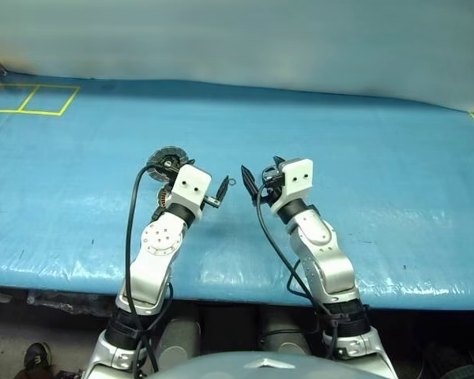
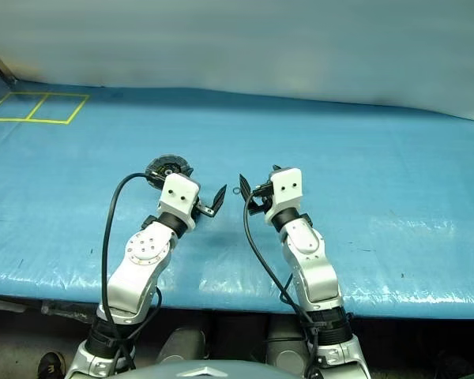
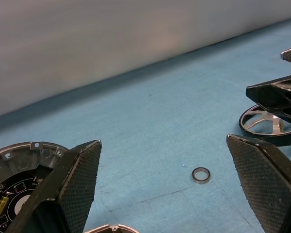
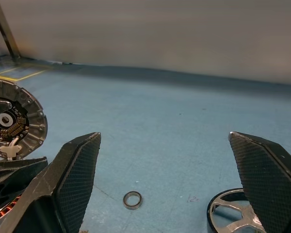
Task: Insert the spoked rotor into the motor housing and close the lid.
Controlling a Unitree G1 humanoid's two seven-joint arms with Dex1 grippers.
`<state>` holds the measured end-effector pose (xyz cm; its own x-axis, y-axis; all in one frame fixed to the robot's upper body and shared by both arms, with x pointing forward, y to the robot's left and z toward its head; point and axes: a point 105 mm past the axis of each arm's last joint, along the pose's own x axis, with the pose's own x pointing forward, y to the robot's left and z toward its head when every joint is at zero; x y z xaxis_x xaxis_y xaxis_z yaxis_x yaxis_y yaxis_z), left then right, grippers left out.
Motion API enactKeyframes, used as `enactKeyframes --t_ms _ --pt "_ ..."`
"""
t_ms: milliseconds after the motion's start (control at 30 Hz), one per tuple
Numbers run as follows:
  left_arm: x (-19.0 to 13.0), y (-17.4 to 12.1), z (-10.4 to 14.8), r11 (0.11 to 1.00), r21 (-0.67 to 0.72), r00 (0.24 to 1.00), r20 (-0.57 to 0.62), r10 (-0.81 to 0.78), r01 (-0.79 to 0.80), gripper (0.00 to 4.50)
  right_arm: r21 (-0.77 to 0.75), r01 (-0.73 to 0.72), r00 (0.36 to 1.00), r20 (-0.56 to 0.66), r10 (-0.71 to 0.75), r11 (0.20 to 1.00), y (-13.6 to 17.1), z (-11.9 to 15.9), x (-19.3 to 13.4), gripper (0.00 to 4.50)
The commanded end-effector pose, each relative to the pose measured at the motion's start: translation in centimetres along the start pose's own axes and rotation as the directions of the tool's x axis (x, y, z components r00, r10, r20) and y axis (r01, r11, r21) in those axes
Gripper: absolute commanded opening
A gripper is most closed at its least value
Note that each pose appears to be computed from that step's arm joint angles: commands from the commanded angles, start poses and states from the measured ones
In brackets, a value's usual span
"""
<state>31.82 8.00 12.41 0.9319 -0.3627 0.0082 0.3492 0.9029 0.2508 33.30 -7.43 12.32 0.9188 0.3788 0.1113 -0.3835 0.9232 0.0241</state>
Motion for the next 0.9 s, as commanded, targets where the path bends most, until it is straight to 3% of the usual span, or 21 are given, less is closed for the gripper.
enactKeyframes --t_ms 33,900 --pt "0.12 0.05 1.2 1.0 0.02 0.999 0.052 0.004 -0.005 4.5 -0.017 -0.009 0.998 0.067 0.01 1.0 0.24 1.65 0.21 4.46" --pt "0.18 0.89 1.04 1.0 0.017 0.998 0.059 0.018 -0.019 4.5 -0.034 -0.03 0.997 0.069 0.033 0.999 0.28 2.01 0.42 4.46"
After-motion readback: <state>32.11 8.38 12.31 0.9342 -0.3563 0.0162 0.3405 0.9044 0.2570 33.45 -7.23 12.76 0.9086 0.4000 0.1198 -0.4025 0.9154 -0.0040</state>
